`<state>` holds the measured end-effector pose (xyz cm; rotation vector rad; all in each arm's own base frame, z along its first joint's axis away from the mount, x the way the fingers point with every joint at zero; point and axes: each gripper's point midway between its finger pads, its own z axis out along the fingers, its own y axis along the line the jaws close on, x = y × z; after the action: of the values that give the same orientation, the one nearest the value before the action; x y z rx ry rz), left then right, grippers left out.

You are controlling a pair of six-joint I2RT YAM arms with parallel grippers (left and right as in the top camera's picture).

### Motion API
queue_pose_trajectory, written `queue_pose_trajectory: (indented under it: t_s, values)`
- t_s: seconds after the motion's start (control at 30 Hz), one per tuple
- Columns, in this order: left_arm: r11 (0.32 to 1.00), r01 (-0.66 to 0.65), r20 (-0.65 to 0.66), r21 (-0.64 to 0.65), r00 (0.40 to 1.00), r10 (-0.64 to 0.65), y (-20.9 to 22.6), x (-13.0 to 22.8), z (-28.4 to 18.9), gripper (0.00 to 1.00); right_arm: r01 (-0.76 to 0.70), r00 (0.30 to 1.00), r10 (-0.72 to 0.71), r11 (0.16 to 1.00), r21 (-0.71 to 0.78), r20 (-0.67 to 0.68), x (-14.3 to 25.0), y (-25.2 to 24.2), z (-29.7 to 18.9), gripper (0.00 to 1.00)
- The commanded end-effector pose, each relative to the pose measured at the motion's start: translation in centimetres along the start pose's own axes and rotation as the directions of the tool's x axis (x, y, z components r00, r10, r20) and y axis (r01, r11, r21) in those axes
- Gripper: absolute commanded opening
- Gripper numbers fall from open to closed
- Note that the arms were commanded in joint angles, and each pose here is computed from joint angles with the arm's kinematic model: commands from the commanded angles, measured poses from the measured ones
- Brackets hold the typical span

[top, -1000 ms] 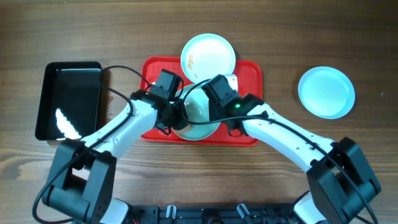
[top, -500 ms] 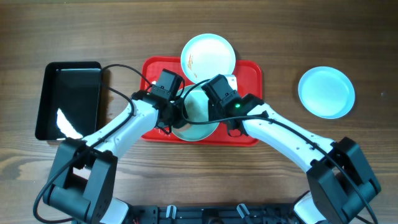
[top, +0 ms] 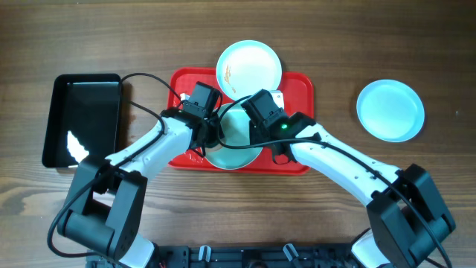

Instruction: Clean dirty plates on tray and stack at the side

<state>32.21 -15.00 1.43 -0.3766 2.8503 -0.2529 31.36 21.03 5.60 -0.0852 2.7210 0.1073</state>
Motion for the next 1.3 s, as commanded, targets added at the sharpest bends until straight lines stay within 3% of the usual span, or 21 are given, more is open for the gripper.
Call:
queue_pose_trajectory:
  t_s: [0.0,0.13,0.4,0.6,0.77,0.97,1.03,1.07,1.1,1.27]
  values:
    - [0.997,0.035,0.02,-0.074,0.999,-0.034,2.1,-0.7,0.7,0.04,-0.003,1.0,0.003,1.0,-0.009,0.004,-0.5,0.4,0.0,0.04]
    - [0.967,0.083,0.101,-0.24,0.993,-0.06,6.4,-2.4,0.1,0.04,-0.003,1.0,0.003,1.0,-0.009,0.004,-0.5,0.4,0.0,0.04]
    - [0.945,0.133,0.101,-0.299,0.989,-0.107,9.0,-2.7,-0.7,0.04,-0.006,1.0,0.006,1.0,-0.008,0.004,-0.5,0.4,0.0,0.04]
    - [0.961,0.154,0.184,-0.231,0.976,-0.113,8.0,-4.2,-3.7,0.04,-0.033,0.999,0.033,0.999,0.042,0.007,-0.4,-0.6,0.0,0.04]
    - [0.985,0.155,0.253,-0.081,0.959,-0.131,5.5,-5.6,-7.1,0.04,-0.033,0.999,0.032,0.999,0.042,0.01,-0.4,-0.5,0.0,0.05]
    - [0.989,0.146,0.249,-0.019,0.959,-0.137,4.5,-5.5,-8.0,0.04,-0.034,0.999,0.034,0.996,-0.079,0.003,-0.8,1.8,-0.1,0.05]
    - [0.989,0.146,0.249,-0.021,0.959,-0.136,4.5,-5.5,-8.0,0.04,-0.037,0.999,0.038,0.99,-0.134,0.006,-1.1,2.9,-0.2,0.14]
    - [0.989,0.146,0.249,-0.02,0.959,-0.136,4.5,-5.5,-8.0,0.04,-0.038,0.999,0.04,0.987,-0.155,0.01,-1.3,3.3,-0.2,0.26]
    - [0.989,0.146,0.25,-0.02,0.959,-0.136,4.5,-5.5,-8.0,0.04,-0.039,0.999,0.041,0.984,-0.177,0.012,-1.4,3.8,-0.2,0.29]
    - [0.989,0.146,0.245,-0.025,0.96,-0.136,4.6,-5.4,-7.9,0.04,-0.064,0.998,0.065,0.976,-0.207,-0.005,-1.3,4.6,0.5,0.28]
